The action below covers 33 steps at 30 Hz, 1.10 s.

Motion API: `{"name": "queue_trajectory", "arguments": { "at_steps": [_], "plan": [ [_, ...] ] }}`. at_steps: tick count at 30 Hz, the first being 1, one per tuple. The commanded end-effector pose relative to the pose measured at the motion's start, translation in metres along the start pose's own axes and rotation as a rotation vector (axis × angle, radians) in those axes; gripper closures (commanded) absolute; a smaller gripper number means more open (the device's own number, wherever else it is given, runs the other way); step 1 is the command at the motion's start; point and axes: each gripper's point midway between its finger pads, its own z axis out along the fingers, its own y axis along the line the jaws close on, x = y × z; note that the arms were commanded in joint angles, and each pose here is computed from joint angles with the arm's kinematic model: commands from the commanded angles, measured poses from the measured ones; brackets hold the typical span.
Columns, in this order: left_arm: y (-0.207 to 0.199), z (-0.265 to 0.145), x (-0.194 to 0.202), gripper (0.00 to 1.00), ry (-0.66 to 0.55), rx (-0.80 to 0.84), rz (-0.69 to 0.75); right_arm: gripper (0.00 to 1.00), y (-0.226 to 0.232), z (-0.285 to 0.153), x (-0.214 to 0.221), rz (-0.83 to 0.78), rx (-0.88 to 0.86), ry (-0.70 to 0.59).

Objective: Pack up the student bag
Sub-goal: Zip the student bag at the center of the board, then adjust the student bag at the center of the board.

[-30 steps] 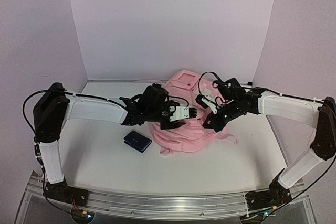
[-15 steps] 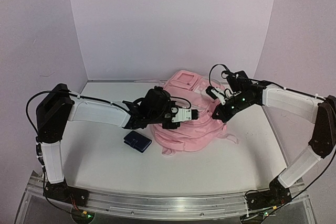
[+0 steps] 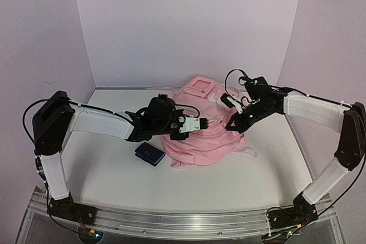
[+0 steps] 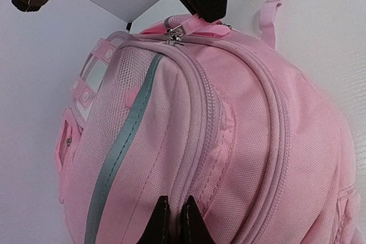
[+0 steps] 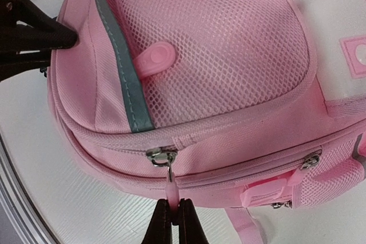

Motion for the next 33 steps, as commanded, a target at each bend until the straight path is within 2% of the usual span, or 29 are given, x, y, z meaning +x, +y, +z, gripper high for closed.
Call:
{"name": "queue_trajectory", "arguments": {
  "at_steps": [1, 4, 6, 7, 10, 13, 18, 21, 22, 26, 30, 33],
  "plan": [
    [0.033, -0.024, 0.043, 0.97, 0.103, -0.075, -0.096, 0.97, 0.016, 0.0, -0.014, 0.074, -0.055, -0.014],
    [0.039, -0.031, 0.04, 0.91, 0.079, -0.109, -0.135, 0.71, 0.012, -0.012, -0.036, 0.096, -0.061, -0.057],
    [0.045, -0.034, 0.041, 0.84, 0.067, -0.141, -0.191, 0.5, -0.002, -0.026, -0.055, 0.121, -0.047, -0.113],
    [0.05, -0.035, 0.044, 0.77, 0.073, -0.164, -0.245, 0.4, -0.015, -0.033, -0.064, 0.143, -0.027, -0.138],
    [0.065, -0.033, 0.049, 0.64, 0.12, -0.207, -0.428, 0.27, -0.049, -0.048, -0.092, 0.165, 0.053, -0.2],
    [0.063, -0.037, 0.043, 0.51, 0.122, -0.16, -0.644, 0.21, -0.082, -0.043, -0.108, 0.19, 0.119, -0.214],
    [0.052, -0.061, 0.036, 0.43, 0.081, -0.138, -1.041, 0.16, -0.111, -0.024, -0.13, 0.221, 0.159, -0.222],
    [0.044, -0.081, 0.031, 0.13, 0.028, -0.123, -1.21, 0.15, -0.129, -0.011, -0.137, 0.228, 0.198, -0.216],
    [0.041, -0.087, 0.03, 0.08, 0.007, -0.119, -1.254, 0.14, -0.136, -0.006, -0.138, 0.229, 0.211, -0.213],
    [0.027, -0.089, 0.02, 0.07, -0.037, -0.028, -1.378, 0.1, -0.162, 0.012, -0.141, 0.287, 0.201, -0.212],
    [0.014, -0.065, 0.021, 0.07, -0.019, 0.046, -1.466, 0.08, -0.166, 0.032, -0.128, 0.331, 0.156, -0.175],
    [0.004, -0.042, 0.026, 0.07, -0.018, 0.083, -1.516, 0.12, -0.166, 0.043, -0.109, 0.358, 0.125, -0.132]
  ]
}}
